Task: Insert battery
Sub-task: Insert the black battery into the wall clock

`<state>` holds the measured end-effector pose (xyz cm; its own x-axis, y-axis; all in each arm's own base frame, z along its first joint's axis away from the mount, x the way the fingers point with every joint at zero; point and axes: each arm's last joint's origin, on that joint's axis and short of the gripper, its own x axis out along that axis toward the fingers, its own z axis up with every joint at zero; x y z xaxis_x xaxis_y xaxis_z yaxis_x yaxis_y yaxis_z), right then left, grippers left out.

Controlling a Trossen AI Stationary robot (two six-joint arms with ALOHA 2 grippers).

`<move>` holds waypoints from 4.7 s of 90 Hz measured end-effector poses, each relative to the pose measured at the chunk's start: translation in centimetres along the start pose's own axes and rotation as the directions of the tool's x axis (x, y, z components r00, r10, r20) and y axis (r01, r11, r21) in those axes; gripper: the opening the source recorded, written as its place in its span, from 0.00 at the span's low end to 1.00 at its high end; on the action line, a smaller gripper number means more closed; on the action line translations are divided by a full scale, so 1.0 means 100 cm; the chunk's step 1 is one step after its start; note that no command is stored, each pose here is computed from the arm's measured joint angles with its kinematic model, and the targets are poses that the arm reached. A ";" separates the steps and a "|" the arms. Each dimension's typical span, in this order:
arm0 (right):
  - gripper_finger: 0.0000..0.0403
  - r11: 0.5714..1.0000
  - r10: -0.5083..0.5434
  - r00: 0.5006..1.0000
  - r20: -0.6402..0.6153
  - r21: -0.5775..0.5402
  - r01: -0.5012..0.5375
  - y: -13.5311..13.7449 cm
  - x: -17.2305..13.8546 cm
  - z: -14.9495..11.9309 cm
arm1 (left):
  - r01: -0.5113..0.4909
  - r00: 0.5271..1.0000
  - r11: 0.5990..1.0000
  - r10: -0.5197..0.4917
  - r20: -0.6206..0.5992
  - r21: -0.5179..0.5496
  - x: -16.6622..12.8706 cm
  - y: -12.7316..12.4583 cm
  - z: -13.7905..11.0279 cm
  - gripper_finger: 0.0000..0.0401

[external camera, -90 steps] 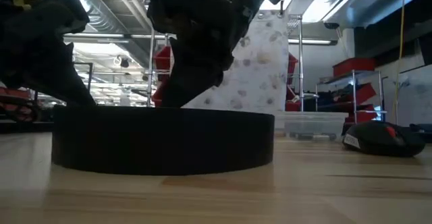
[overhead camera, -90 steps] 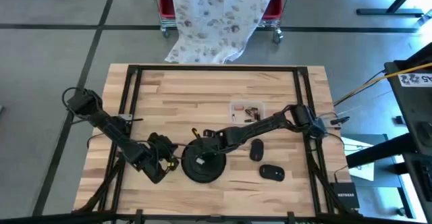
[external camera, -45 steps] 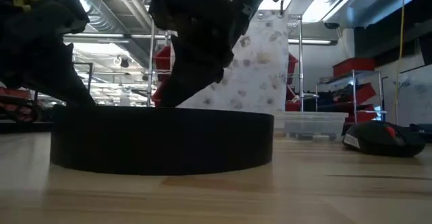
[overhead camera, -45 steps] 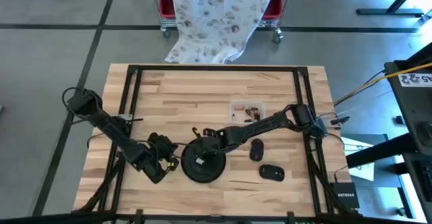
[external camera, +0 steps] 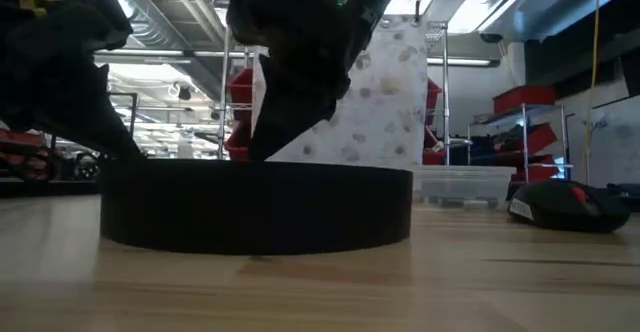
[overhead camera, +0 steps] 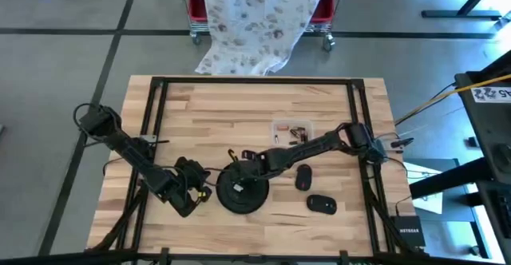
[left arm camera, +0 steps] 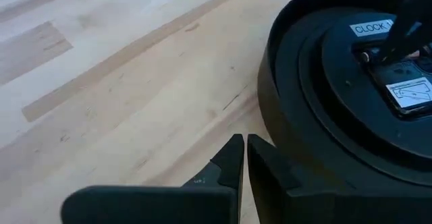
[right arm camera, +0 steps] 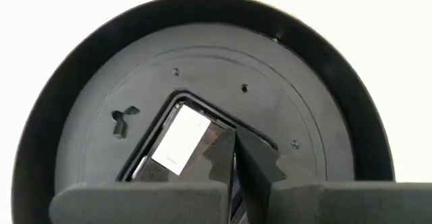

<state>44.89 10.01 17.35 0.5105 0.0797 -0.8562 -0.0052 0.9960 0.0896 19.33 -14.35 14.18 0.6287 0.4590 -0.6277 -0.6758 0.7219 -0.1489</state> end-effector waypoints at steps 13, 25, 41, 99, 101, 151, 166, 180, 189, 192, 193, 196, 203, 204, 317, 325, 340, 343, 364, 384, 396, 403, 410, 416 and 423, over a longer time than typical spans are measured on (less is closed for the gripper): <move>0.00 1.000 -0.001 1.000 0.015 0.000 0.001 0.000 -0.010 0.003 | 0.000 1.000 1.000 0.000 0.000 0.000 0.000 0.000 0.000 0.01; 0.00 1.000 -0.008 1.000 0.002 0.000 0.008 0.000 -0.011 0.002 | -0.001 1.000 1.000 0.001 0.000 0.001 0.000 0.000 0.000 0.01; 0.00 1.000 -0.016 0.999 -0.036 0.001 0.016 -0.001 -0.006 -0.003 | -0.001 1.000 1.000 0.001 0.000 -0.001 0.000 0.000 0.000 0.01; 0.00 1.000 -0.006 0.998 -0.057 0.004 0.006 0.000 0.010 -0.007 | 0.000 1.000 1.000 0.000 0.002 -0.004 0.000 0.000 0.000 0.01; 0.00 1.000 -0.006 0.998 -0.061 0.004 0.006 0.000 0.010 -0.007 | 0.000 1.000 1.000 0.000 0.002 -0.005 0.000 0.000 0.000 0.01; 0.00 1.000 0.020 0.999 -0.026 0.002 -0.020 -0.001 -0.001 -0.002 | 0.002 1.000 1.000 -0.002 0.000 -0.005 0.000 0.000 0.000 0.01; 0.00 1.000 0.005 0.999 -0.050 0.010 -0.005 -0.001 -0.003 -0.004 | 0.002 1.000 1.000 -0.002 0.000 -0.004 0.000 0.000 0.000 0.01; 0.00 1.000 0.002 0.998 -0.057 0.019 -0.001 -0.002 -0.002 -0.005 | 0.001 1.000 1.000 -0.001 0.001 -0.003 0.000 0.000 0.000 0.01; 0.00 1.000 0.001 0.998 -0.060 0.023 0.000 -0.002 0.000 -0.006 | 0.001 1.000 1.000 -0.001 0.001 -0.004 0.000 0.000 0.000 0.01; 0.00 1.000 0.001 0.998 -0.060 0.024 0.000 -0.002 0.001 -0.005 | 0.002 1.000 1.000 -0.002 0.001 -0.004 0.000 0.000 0.000 0.01; 0.00 1.000 0.001 0.998 -0.060 0.024 0.000 -0.002 0.001 -0.006 | 0.002 1.000 1.000 -0.002 0.001 -0.004 0.000 0.000 0.000 0.01; 0.00 1.000 0.001 0.998 -0.060 0.024 0.000 -0.002 0.001 -0.006 | 0.001 1.000 1.000 -0.001 0.001 -0.004 0.000 0.000 0.000 0.01; 0.00 1.000 0.002 0.998 -0.062 0.029 -0.001 -0.003 0.002 -0.005 | 0.002 1.000 1.000 -0.002 0.003 -0.005 0.000 0.000 0.000 0.01; 0.00 1.000 0.002 0.998 -0.062 0.029 -0.001 -0.004 0.002 -0.005 | 0.001 1.000 1.000 -0.001 0.002 -0.005 0.000 0.000 0.000 0.01; 0.00 0.997 0.048 0.996 -0.072 0.068 -0.043 -0.018 0.005 -0.003 | 0.011 1.000 1.000 -0.011 0.000 -0.010 0.000 -0.001 0.000 0.01; 0.00 0.998 0.020 0.997 -0.069 0.063 -0.016 -0.018 -0.002 -0.003 | 0.013 1.000 1.000 -0.013 0.001 -0.012 0.000 -0.002 0.000 0.01; 0.00 0.998 -0.007 0.998 -0.067 0.062 0.011 -0.019 -0.008 -0.002 | 0.014 1.000 1.000 -0.014 0.001 -0.013 0.000 -0.002 0.000 0.01; 0.00 0.998 -0.009 0.997 -0.077 0.062 0.014 -0.019 -0.007 -0.003 | 0.014 1.000 1.000 -0.014 0.001 -0.012 0.000 -0.002 0.000 0.01; 0.00 0.998 -0.010 0.996 -0.093 0.067 0.016 -0.019 -0.004 -0.005 | 0.014 1.000 1.000 -0.014 0.001 -0.010 0.000 -0.002 0.000 0.01; 0.00 0.998 -0.008 0.995 -0.097 0.067 0.015 -0.019 -0.001 -0.005 | 0.014 1.000 1.000 -0.014 0.001 -0.009 0.000 -0.002 0.000 0.01; 0.00 0.998 -0.009 0.995 -0.100 0.068 0.016 -0.019 0.004 -0.006 | 0.015 1.000 1.000 -0.015 0.001 -0.009 0.000 -0.002 0.000 0.01; 0.00 0.997 -0.009 0.994 -0.106 0.074 0.016 -0.021 0.007 -0.006 | 0.015 1.000 1.000 -0.015 0.001 -0.011 0.000 -0.002 0.000 0.01; 0.00 0.996 -0.003 0.994 -0.109 0.085 0.012 -0.022 0.007 -0.006 | 0.015 1.000 1.000 -0.015 0.001 -0.010 0.000 -0.002 0.000 0.01; 0.00 0.996 0.002 0.994 -0.114 0.091 0.009 -0.025 0.008 -0.006 | 0.017 1.000 1.000 -0.017 0.002 -0.012 0.000 -0.002 0.000 0.01; 0.00 0.995 0.002 0.993 -0.116 0.095 0.009 -0.026 0.008 -0.006 | 0.017 1.000 1.000 -0.017 0.001 -0.012 0.000 -0.002 0.000 0.01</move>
<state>44.77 7.47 16.10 0.4073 0.0862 -0.9092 0.0813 0.9882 0.1301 19.49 -14.49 14.24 0.6402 0.4475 -0.6244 -0.6698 0.7232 -0.1685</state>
